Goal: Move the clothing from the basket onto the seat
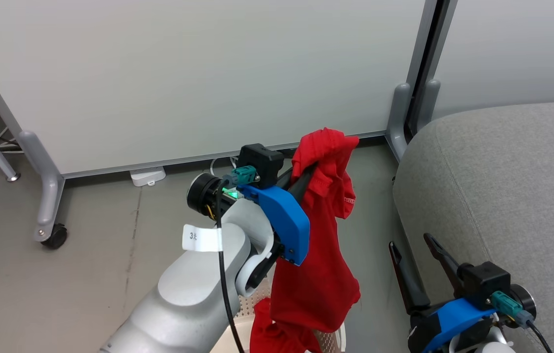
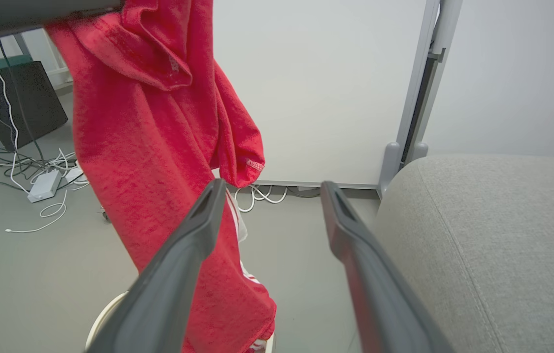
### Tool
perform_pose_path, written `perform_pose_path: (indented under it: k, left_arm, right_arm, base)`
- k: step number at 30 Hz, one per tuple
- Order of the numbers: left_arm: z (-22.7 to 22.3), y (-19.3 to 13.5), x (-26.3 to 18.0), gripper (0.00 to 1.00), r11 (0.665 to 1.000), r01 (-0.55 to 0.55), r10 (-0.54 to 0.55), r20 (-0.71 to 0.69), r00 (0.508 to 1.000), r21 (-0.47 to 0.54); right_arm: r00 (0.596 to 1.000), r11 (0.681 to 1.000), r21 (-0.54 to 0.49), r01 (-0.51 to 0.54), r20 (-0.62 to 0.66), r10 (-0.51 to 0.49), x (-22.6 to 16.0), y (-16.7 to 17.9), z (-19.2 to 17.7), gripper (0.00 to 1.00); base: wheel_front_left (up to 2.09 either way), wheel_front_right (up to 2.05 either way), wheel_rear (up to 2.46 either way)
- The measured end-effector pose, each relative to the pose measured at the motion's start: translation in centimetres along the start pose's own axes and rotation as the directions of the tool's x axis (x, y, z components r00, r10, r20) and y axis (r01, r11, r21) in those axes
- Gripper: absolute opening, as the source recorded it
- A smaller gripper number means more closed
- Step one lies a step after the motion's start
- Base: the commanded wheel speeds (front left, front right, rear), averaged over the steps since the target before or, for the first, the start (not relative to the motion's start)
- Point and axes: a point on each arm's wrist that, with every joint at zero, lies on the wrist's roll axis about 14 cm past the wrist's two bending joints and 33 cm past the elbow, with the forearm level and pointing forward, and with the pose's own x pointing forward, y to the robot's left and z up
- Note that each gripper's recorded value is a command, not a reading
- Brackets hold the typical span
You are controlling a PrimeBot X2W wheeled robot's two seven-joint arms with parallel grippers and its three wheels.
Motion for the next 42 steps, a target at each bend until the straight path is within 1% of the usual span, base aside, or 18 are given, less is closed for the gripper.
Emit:
perform_pose_path:
  k: [5, 10, 18, 22, 27, 34, 42]
  left_arm:
    - [0.4, -1.0, 0.8, 0.0, 1.0, 0.024, -0.025, -0.003, 1.0, -0.01]
    - [-0.5, -1.7, 1.1, 0.0, 0.999, 0.041, -0.042, -0.02, 0.999, -0.035]
    - [-0.3, -1.8, 1.5, 0.0, 0.998, 0.043, -0.043, -0.011, 0.999, -0.036]
    - [-0.1, -2.0, 1.6, 0.0, 0.999, 0.045, -0.046, -0.008, 0.999, -0.028]
    - [-0.1, -2.3, 1.6, 0.0, 0.998, 0.055, -0.055, -0.007, 0.998, -0.032]
    - [-0.1, -2.6, 1.8, 0.0, 0.997, 0.064, -0.065, -0.006, 0.998, -0.038]
    - [-0.3, -2.5, 1.9, 0.0, 0.997, 0.065, -0.066, -0.012, 0.998, -0.048]
  right_arm:
    - [1.0, 1.0, -0.001, 0.002, -0.001, -0.002, -0.2, 0.0, 0.0, 1.0]
    - [1.0, 1.0, 0.004, 0.004, -0.007, -0.004, -0.4, -0.1, -0.2, 1.0]
    - [1.0, 1.0, 0.005, 0.003, -0.009, -0.003, -0.3, 0.0, -0.3, 1.0]
    - [0.999, 1.0, -0.007, -0.03, 0.011, 0.03, 0.4, 0.9, 0.6, 1.0]
    - [0.995, 0.995, -0.043, -0.095, 0.034, 0.096, 1.8, 2.8, 2.1, 1.0]
    - [0.98, 0.977, -0.078, -0.199, 0.004, 0.2, 4.0, 5.8, 2.6, 1.0]
    - [0.972, 0.971, -0.059, -0.232, 0.018, 0.234, 6.0, 6.5, 3.4, 1.0]
  base:
    - [0.0, 0.0, 0.0]
    - [0.0, 0.0, 0.0]
    - [0.0, 0.0, 0.0]
    - [0.0, 0.0, 0.0]
    - [0.0, 0.0, 0.0]
    - [0.0, 0.0, 0.0]
    - [0.0, 0.0, 0.0]
